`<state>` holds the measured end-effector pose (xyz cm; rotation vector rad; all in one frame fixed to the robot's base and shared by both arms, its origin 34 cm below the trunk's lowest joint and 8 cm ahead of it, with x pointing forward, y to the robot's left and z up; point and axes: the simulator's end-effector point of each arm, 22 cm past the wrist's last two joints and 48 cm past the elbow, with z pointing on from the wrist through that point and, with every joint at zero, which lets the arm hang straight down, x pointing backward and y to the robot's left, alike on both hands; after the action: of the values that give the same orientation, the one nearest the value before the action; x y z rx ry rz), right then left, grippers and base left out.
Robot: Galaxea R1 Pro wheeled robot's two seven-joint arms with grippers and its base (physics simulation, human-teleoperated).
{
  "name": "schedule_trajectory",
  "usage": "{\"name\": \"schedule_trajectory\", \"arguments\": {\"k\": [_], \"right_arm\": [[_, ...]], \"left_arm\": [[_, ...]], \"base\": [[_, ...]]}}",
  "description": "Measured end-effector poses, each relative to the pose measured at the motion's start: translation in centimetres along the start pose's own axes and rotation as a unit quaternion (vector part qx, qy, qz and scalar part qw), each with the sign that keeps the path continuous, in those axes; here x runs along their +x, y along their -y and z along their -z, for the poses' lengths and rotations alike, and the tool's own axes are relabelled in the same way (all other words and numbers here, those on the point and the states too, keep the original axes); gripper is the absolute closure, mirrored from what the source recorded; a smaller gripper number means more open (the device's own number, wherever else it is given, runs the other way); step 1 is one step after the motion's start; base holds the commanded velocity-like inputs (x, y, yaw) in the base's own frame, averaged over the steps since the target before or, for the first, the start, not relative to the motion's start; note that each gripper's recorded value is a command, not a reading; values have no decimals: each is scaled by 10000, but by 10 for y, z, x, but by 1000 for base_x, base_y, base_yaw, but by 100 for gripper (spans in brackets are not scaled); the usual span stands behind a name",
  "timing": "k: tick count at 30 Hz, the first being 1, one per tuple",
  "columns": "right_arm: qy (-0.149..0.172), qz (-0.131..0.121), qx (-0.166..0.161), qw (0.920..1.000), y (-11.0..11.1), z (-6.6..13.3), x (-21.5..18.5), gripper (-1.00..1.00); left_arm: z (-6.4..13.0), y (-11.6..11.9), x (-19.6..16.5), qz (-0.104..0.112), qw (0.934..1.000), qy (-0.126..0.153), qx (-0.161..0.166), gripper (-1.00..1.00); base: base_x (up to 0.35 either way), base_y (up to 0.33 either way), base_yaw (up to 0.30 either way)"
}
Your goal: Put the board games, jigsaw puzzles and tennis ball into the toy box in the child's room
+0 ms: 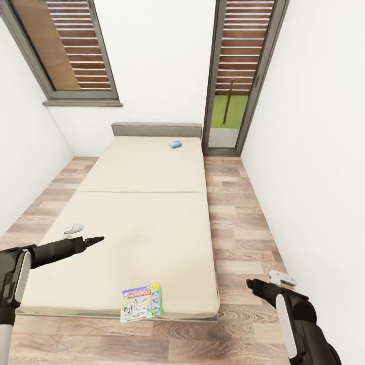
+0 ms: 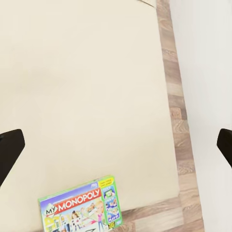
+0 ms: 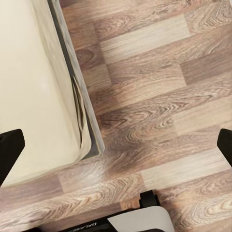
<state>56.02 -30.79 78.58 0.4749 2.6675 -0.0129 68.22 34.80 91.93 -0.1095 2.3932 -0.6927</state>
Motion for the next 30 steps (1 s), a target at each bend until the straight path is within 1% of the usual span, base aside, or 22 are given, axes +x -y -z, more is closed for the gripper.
{"name": "schedule_trajectory", "arguments": {"k": [30], "right_arm": [[237, -16, -66, 9997, -3, 16, -18, -100]], "left_arm": [[16, 13, -18, -115, 9997, 207, 39, -100]], "base": [[0, 0, 0]]}}
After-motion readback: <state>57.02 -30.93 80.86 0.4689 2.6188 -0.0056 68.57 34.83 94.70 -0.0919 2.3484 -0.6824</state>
